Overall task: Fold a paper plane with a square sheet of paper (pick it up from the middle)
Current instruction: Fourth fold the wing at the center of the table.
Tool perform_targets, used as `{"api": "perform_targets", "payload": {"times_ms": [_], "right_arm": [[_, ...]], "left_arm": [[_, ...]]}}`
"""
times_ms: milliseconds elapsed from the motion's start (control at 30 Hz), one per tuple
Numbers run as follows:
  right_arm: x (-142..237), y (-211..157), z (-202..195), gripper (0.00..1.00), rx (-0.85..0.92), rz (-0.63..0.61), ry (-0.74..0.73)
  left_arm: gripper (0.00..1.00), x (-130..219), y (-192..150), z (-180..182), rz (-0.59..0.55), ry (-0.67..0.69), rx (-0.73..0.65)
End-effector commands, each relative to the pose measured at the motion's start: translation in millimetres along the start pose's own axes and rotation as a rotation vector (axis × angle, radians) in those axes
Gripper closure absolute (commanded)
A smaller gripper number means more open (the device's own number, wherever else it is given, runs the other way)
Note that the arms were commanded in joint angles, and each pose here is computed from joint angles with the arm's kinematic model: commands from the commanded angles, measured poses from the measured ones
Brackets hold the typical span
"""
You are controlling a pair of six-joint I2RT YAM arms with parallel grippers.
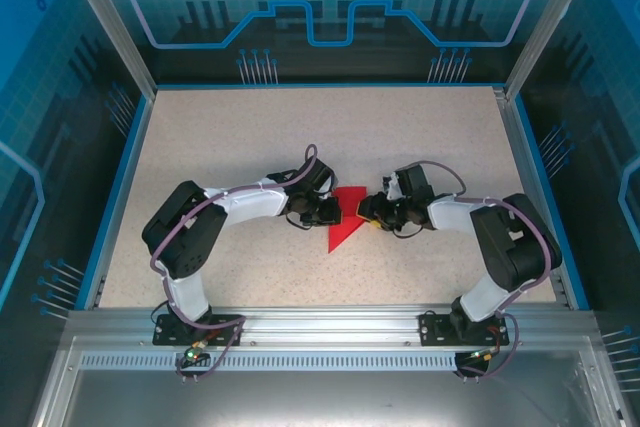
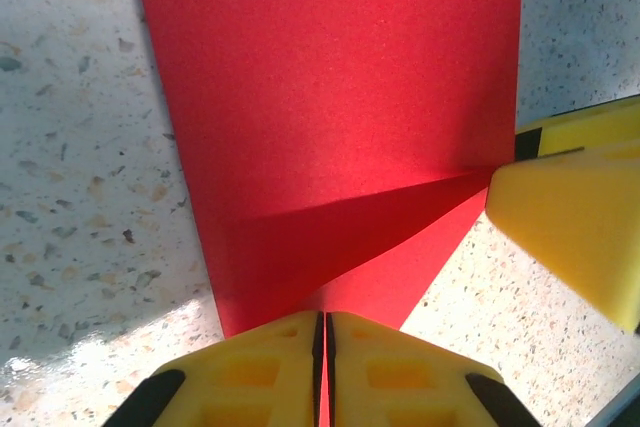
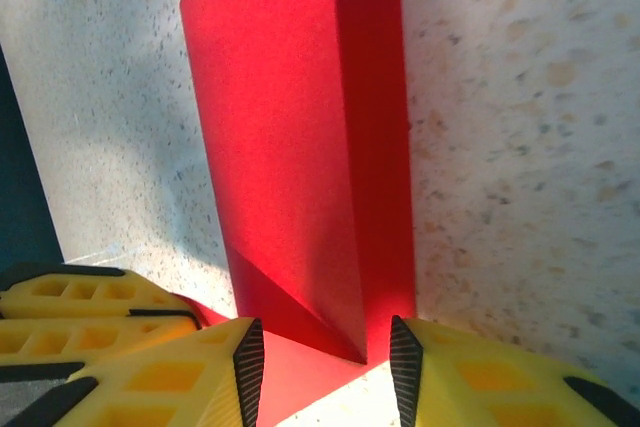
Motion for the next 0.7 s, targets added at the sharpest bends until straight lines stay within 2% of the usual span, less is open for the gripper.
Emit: {"api": "perform_targets", "payload": {"times_ms": [0,133,300,467,667], "right_arm": [[-7.0,-6.5,14.6,0.59,0.045,0.043,0.063],[-10.8,-11.0,19.1,0.61,0.079,0.055,0.069],[-14.4,-13.3,15.4,0.68,0.097,0.066,0.050],[-19.0,-14.7,13.8,0.77,0.116,0.086,0.029],[-23.0,-15.4,20.0,0.84,0.114,0.095,0.024]], "left_arm": [[0.88,-1.1,0.5,6.0,0.006,0.025,-0.010],[0.88,-2.0,1.0,6.5,0.006,0.028,-0.009],[0.85,5.0,0.0,2.7,-0.010,0.006,-0.005],[0.74,19.5,-9.2,-2.7,-0.033,-0.016,-0.015],[0.63,21.4,-35.1,-8.2,-0.048,0.059,-0.083]]}}
Point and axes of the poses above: each hand's point on the last joint's axis, 136 mm out from that joint toward the fingers, its own x axis back along the fingers, its own z axis along the line the jaws close on, y = z × x, the point moved 3 cm from there along x, back along the fingers, and after that the axes turned 5 degrees about -x, right-handed, at the moved point
